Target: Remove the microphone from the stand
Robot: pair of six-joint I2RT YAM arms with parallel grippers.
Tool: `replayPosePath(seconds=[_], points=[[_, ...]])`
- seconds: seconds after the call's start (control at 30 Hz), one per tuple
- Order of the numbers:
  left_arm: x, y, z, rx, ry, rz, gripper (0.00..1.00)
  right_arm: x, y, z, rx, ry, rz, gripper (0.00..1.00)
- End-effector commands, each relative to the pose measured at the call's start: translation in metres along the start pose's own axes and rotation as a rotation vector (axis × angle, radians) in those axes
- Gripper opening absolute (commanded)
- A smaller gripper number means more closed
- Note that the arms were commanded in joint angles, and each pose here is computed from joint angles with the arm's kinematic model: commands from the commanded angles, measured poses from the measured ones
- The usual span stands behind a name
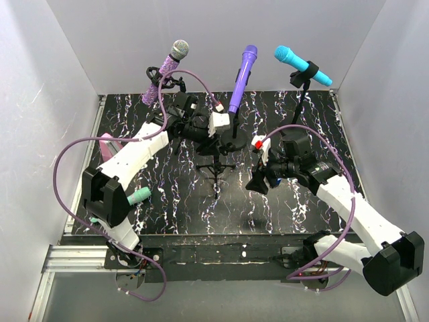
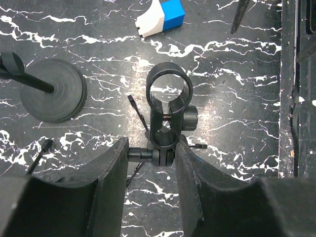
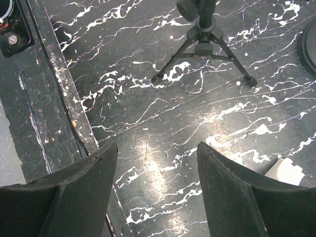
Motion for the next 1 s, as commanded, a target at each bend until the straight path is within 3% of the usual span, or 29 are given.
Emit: replayPosePath(seconds=[0.0,0.3,0.47,0.97], points=[[-0.017,-0.006,-0.020,0.073,0.035,-0.021,0.00,0.000,0.012,-0.001,-0.018,0.009,-0.004,0.72],[-0.021,-0.016,-0.071,0.194,0.371,-0.251,0.00,-0.005,0.020,0.005,-0.012,0.016,0.004,0.71],[-0.024,-0.054,-0.105,0.330,0.581,-0.297,0.00,-0.005,0.023,0.008,-0.007,0.031,0.020,0.71],[0.011,-0.097,-0.171,0.365,0.952,-0.500,0.00,-0.010,0.030,0.014,0.002,0.035,0.024,0.70]])
Point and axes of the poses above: each gripper's point midway between its finger pads, its own z axis out along the fingers, its own x axis along the line the jaws close on, y = z × x, the point moved 2 cm from there along -z, back along the fingers, and after that the axes turned 9 degrees about z, right-handed, at the moved point
